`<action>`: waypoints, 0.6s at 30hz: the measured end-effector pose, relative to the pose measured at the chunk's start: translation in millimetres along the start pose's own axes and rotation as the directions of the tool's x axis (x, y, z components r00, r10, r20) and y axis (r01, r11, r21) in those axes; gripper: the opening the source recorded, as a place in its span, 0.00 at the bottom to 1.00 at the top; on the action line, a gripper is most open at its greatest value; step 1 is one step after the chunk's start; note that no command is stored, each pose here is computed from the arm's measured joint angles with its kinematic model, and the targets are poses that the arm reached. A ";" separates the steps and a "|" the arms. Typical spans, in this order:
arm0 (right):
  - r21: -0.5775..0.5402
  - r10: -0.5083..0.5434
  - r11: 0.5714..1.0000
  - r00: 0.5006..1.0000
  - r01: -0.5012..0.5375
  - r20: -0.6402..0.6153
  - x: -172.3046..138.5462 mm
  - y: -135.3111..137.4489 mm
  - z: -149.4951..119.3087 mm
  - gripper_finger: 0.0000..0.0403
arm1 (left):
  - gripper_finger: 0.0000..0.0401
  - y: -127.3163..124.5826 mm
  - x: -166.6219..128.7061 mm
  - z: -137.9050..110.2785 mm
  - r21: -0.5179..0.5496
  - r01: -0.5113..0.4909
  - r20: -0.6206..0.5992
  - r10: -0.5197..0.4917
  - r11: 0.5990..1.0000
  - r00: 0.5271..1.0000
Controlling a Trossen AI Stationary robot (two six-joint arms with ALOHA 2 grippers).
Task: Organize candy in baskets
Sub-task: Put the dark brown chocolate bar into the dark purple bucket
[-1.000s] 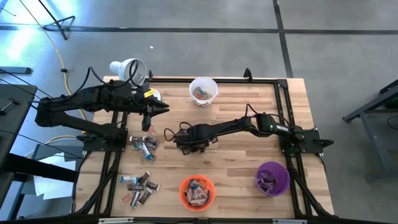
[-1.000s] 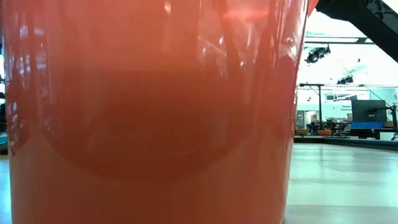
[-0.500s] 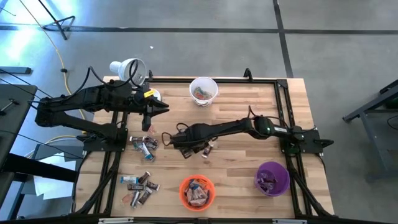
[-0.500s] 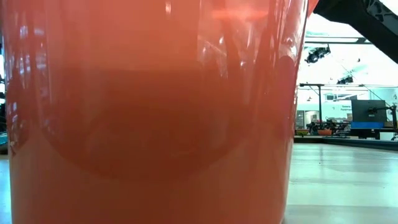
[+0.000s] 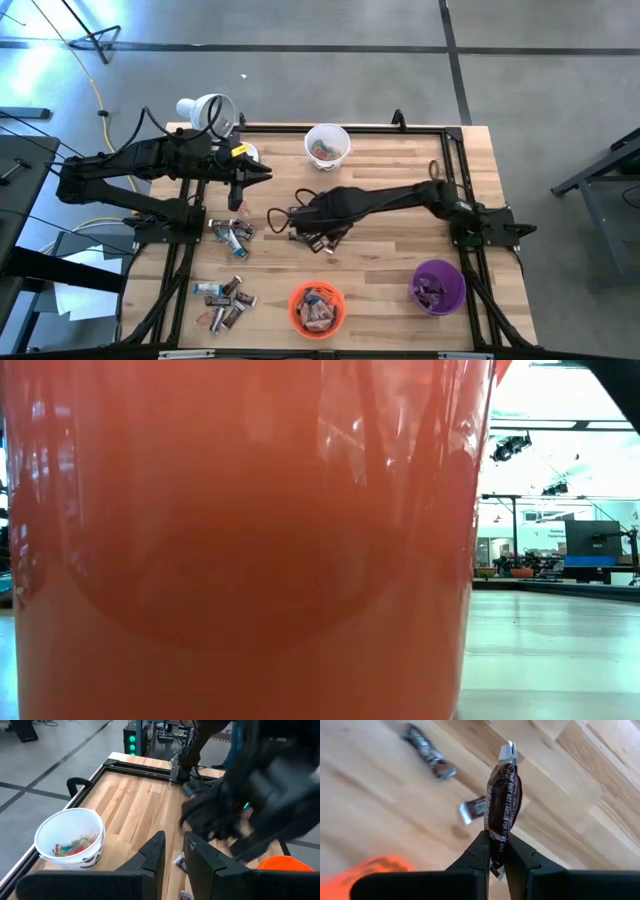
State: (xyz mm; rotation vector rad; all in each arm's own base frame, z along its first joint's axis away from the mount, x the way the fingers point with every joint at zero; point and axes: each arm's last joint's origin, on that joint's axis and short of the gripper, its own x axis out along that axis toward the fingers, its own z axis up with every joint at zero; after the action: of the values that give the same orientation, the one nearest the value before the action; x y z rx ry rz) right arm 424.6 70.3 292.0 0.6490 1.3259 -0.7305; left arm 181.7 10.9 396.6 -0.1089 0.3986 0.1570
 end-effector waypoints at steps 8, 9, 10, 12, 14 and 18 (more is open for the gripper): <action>0.032 0.108 0.993 0.993 -0.109 0.057 -51.1 -11.2 -25.8 0.07 | 0.14 0.0 0.1 0.1 0.000 0.000 0.001 0.000 1.000 1.000; 0.029 0.109 0.993 0.992 -0.111 0.062 -52.3 -10.1 -28.7 0.07 | 0.14 0.0 0.1 0.1 0.000 0.000 0.001 0.000 1.000 1.000; 0.027 0.108 0.994 0.992 -0.110 0.062 -52.0 -8.6 -31.1 0.07 | 0.14 0.0 0.1 0.1 0.000 0.000 0.001 0.000 1.000 1.000; 0.019 0.105 0.994 0.993 -0.107 0.057 -50.4 -5.6 -35.7 0.07 | 0.14 0.1 0.1 0.2 0.000 -0.006 0.003 0.006 1.000 1.000; 0.007 0.110 0.994 0.992 -0.110 0.058 -52.1 -4.9 -38.7 0.07 | 0.14 0.4 0.0 0.9 -0.001 -0.017 0.010 0.017 1.000 1.000; -0.012 0.108 0.994 0.992 -0.108 0.061 -63.3 -20.3 -50.2 0.07 | 0.14 1.2 -0.1 3.7 -0.034 -0.049 0.042 0.051 0.998 0.998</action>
State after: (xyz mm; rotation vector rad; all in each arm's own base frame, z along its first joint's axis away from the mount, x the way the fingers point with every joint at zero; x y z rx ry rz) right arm 372.0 103.1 347.7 0.6804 1.2269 -0.6515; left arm 182.8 12.5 400.0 -0.1278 0.3559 0.2147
